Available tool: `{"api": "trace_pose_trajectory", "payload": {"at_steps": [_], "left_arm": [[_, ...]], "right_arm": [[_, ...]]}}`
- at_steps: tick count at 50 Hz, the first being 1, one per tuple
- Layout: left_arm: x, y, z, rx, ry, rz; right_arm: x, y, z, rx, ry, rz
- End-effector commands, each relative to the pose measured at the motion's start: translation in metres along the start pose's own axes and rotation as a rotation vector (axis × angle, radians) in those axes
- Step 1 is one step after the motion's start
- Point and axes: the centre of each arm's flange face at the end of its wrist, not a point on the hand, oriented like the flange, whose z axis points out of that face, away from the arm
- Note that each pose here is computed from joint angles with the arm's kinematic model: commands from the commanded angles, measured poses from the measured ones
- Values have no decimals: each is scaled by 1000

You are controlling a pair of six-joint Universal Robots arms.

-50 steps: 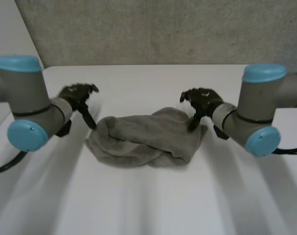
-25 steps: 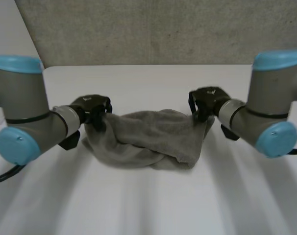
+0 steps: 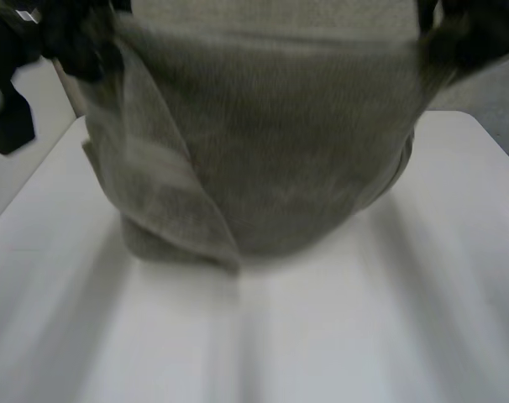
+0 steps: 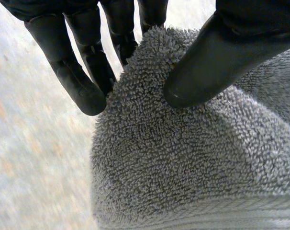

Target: Fold the towel.

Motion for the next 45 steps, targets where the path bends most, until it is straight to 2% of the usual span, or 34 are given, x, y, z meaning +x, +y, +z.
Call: {"api": "trace_pose_trajectory", "payload": {"at_steps": [1,4,5,6,7,9,10,12,13,14,15,16,17,18,20,23,26,28,29,30,31,32,33,34,36,37,38,39,41,45], "left_arm": [[7,98,20,-314,49,29],[8,116,26,-361,65,66],[9,130,33,-389,83,113],[10,138,41,-395,98,165],[10,138,41,-395,98,165],[7,135,66,-342,97,270],[7,135,66,-341,97,271],[2,129,82,-298,78,309],[-3,118,95,-247,42,329],[-8,102,107,-178,-9,340],[-8,102,107,-177,-9,340],[-14,80,114,-90,-70,352],[-16,60,118,-7,-119,358],[-17,60,118,-6,-120,358],[-17,33,116,117,-171,353],[-15,20,109,166,-176,339],[-11,18,93,182,-163,323],[-5,38,80,136,-126,323],[-5,38,80,136,-126,323],[0,57,74,88,-90,322],[0,57,74,87,-89,322],[6,80,66,22,-47,319],[12,106,57,-50,4,321],[12,106,57,-51,4,321],[24,152,35,-173,108,368],[24,152,35,-173,109,368],[29,171,25,-213,149,414],[29,172,24,-213,150,414],[31,211,6,-293,191,511],[29,234,-6,-331,203,581]], "right_arm": [[-57,76,15,-281,-249,-145],[-73,96,25,-323,-297,-189],[-73,96,25,-324,-297,-190],[-71,103,34,-331,-267,-192],[-71,103,34,-331,-267,-192],[-60,107,65,-263,-147,-221],[-60,107,65,-263,-147,-221],[-45,97,96,-103,6,-260],[-45,97,96,-102,7,-260],[-38,85,107,15,78,-277],[-38,85,107,16,78,-277],[-31,72,116,141,149,-299],[-26,56,118,264,213,-318],[-26,56,118,266,213,-318],[-19,19,104,464,306,-348],[-19,11,94,489,315,-351],[-24,22,86,409,273,-341],[-33,50,78,223,183,-314],[-33,50,78,222,182,-314],[-36,63,73,140,141,-301],[-44,80,65,52,85,-282],[-44,80,65,52,84,-281],[-53,96,57,-25,29,-264],[-53,97,57,-26,29,-264],[-68,123,43,-109,-70,-239],[-68,123,43,-109,-70,-239],[-77,137,35,-149,-113,-222],[-86,151,25,-190,-157,-210],[-93,163,16,-230,-192,-203],[-104,181,-1,-304,-235,-191]]}}
